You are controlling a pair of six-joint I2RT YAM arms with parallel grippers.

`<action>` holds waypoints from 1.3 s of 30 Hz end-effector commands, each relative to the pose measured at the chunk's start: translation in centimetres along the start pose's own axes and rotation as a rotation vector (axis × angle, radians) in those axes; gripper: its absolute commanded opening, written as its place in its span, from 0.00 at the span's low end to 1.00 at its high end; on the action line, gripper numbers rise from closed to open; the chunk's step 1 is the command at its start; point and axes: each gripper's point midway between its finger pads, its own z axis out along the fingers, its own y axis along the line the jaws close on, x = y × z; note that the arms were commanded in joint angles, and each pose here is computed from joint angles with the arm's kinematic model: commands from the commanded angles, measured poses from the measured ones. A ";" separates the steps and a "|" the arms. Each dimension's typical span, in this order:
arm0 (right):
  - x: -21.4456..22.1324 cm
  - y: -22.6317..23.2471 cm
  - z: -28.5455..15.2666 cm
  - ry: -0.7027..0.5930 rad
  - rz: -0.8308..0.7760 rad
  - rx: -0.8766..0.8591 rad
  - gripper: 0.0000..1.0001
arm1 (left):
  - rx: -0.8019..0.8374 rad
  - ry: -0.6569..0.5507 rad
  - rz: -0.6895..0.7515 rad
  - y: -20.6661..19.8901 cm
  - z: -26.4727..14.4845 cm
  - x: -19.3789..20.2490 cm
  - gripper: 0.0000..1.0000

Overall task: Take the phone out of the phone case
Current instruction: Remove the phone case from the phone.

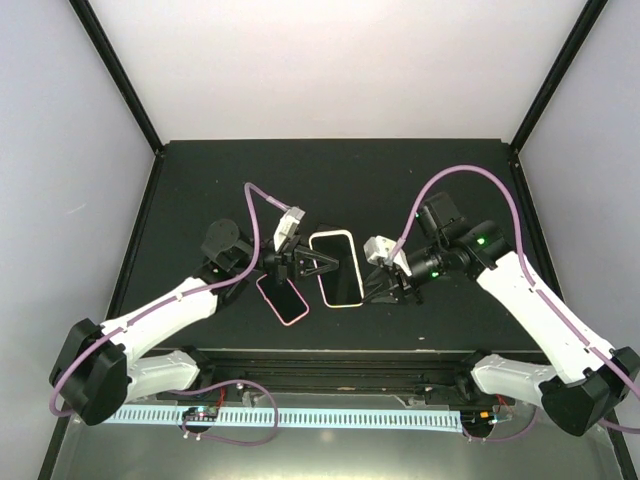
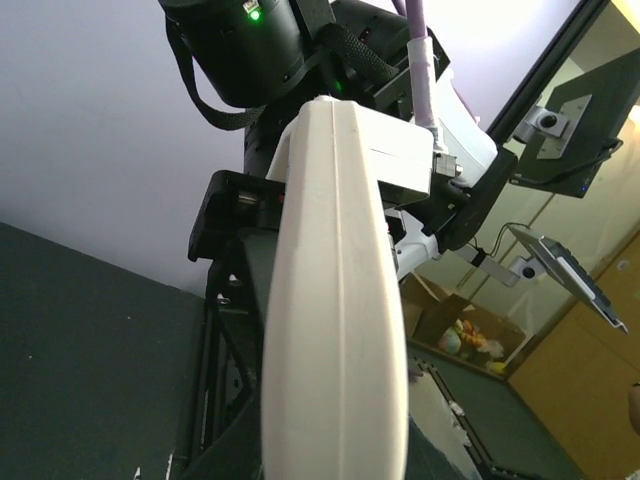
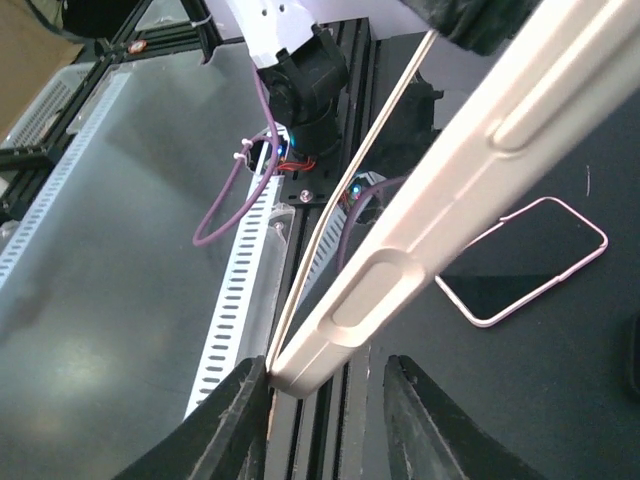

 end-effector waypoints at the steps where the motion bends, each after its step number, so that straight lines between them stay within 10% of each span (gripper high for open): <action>1: -0.7 -0.6 0.0 0.003 -0.071 0.009 0.32 | 0.064 -0.031 0.096 -2.6 0.0 -2.2 0.02; 13: 1.0 -4.8 -0.2 0.164 -0.282 0.187 0.26 | 0.172 -0.016 -0.017 -4.6 0.1 -2.6 0.02; 25: 1.3 -9.6 0.8 0.107 -0.150 0.347 0.20 | 0.191 0.001 -0.033 -5.5 0.0 -2.0 0.02; 39: -3.2 -10.5 -0.2 -0.178 0.121 0.298 0.47 | 0.118 -0.015 -0.059 -2.7 0.4 -0.6 0.02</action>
